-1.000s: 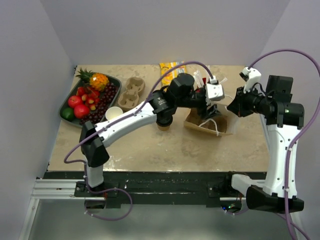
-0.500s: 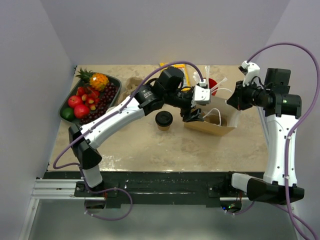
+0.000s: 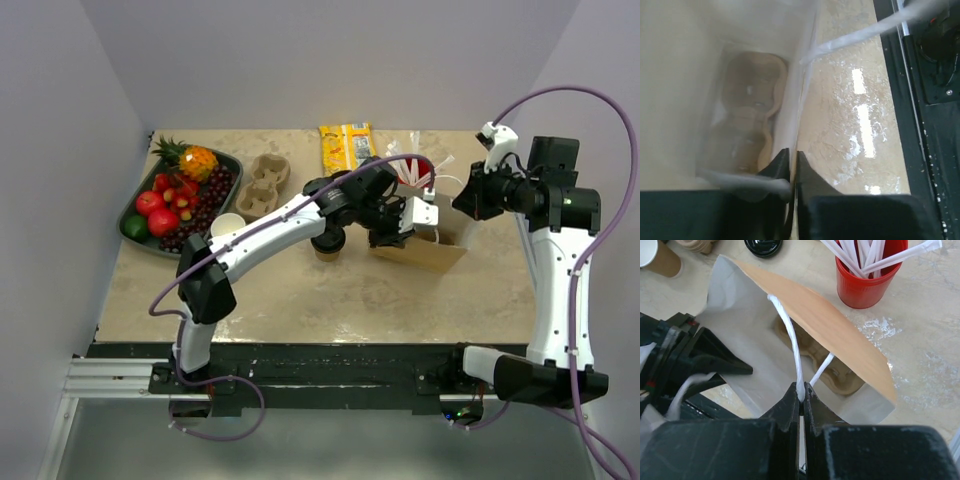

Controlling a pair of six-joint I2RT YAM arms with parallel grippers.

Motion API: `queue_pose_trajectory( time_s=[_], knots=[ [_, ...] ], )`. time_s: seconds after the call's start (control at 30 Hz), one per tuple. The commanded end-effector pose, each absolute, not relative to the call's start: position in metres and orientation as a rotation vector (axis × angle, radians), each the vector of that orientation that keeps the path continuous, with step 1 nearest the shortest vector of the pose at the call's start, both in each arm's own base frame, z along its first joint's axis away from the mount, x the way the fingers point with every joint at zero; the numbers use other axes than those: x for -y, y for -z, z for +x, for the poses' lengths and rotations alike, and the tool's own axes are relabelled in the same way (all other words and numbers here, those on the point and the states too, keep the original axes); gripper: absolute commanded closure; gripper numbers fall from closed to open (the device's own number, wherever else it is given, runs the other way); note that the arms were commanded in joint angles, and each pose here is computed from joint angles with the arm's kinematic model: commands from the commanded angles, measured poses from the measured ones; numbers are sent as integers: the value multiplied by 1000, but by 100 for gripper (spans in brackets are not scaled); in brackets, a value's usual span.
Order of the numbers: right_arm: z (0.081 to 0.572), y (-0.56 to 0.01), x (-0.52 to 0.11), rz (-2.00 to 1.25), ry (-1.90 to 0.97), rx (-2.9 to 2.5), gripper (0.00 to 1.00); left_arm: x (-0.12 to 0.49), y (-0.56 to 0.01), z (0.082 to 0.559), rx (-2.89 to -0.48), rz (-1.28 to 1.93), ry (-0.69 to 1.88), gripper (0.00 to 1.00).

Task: Pack the takeout coffee

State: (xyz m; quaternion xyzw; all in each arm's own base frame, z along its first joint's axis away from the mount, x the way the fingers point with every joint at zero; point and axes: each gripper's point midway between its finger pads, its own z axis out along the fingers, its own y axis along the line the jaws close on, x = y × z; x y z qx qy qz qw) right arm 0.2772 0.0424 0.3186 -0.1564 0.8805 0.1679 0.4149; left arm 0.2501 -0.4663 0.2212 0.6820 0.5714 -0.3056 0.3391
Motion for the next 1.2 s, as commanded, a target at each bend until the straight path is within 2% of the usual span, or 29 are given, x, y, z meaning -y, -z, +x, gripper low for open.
queue_pose_trajectory(
  time_s=[0.0,0.03,0.13,0.17,0.43,0.47,0.5,0.53,0.6,0.67,0.7,0.8,0.83,0.87,0.93,0.97,1.07,1.1,1.13,1.17],
  knots=[
    [281,-354,-49,-437,-431,-2112,100,473,-297,233,-1386,1689,921,95],
    [279,-389,-50,-455,-397,-2025,100,472,-338,216,-1283,1666,1006,100],
    [274,-435,-50,-461,-340,-1915,100,465,-406,199,-1200,1527,1105,100],
    [276,-435,-48,-449,-334,-1917,100,466,-414,198,-1187,1505,1117,100],
    [285,-332,-36,-478,-340,-2150,100,478,-358,207,-1296,1595,1085,100],
    [284,-321,-35,-480,-339,-2177,98,480,-347,212,-1324,1602,1039,70],
    [281,-311,-35,-481,-347,-2205,79,482,-338,211,-1312,1634,1003,59],
    [277,-298,-35,-476,-365,-2242,71,484,-319,213,-1343,1661,975,53],
    [272,-295,-40,-476,-399,-2245,64,484,-303,210,-1361,1698,970,50],
    [268,-308,-47,-502,-427,-2186,61,482,-289,200,-1374,1740,1008,49],
    [267,-312,-49,-510,-429,-2167,65,482,-287,196,-1371,1750,1016,49],
    [267,-326,-56,-551,-458,-2103,83,482,-285,189,-1354,1752,1045,56],
    [268,-330,-57,-556,-461,-2092,94,484,-288,189,-1345,1745,1052,59],
    [269,-332,-58,-555,-467,-2089,97,485,-289,189,-1340,1745,1050,71],
    [273,-337,-59,-555,-479,-2081,100,488,-300,195,-1321,1724,1019,80],
    [274,-339,-59,-547,-483,-2077,100,488,-304,199,-1306,1718,997,90],
    [280,-351,-58,-526,-461,-2034,100,486,-325,208,-1243,1679,929,100],
    [283,-356,-58,-526,-451,-2010,99,485,-331,210,-1222,1672,909,100],
    [285,-362,-56,-516,-430,-1995,95,482,-342,211,-1187,1658,884,100],
    [286,-366,-56,-489,-429,-1991,78,481,-346,213,-1155,1666,853,100]
  ],
)
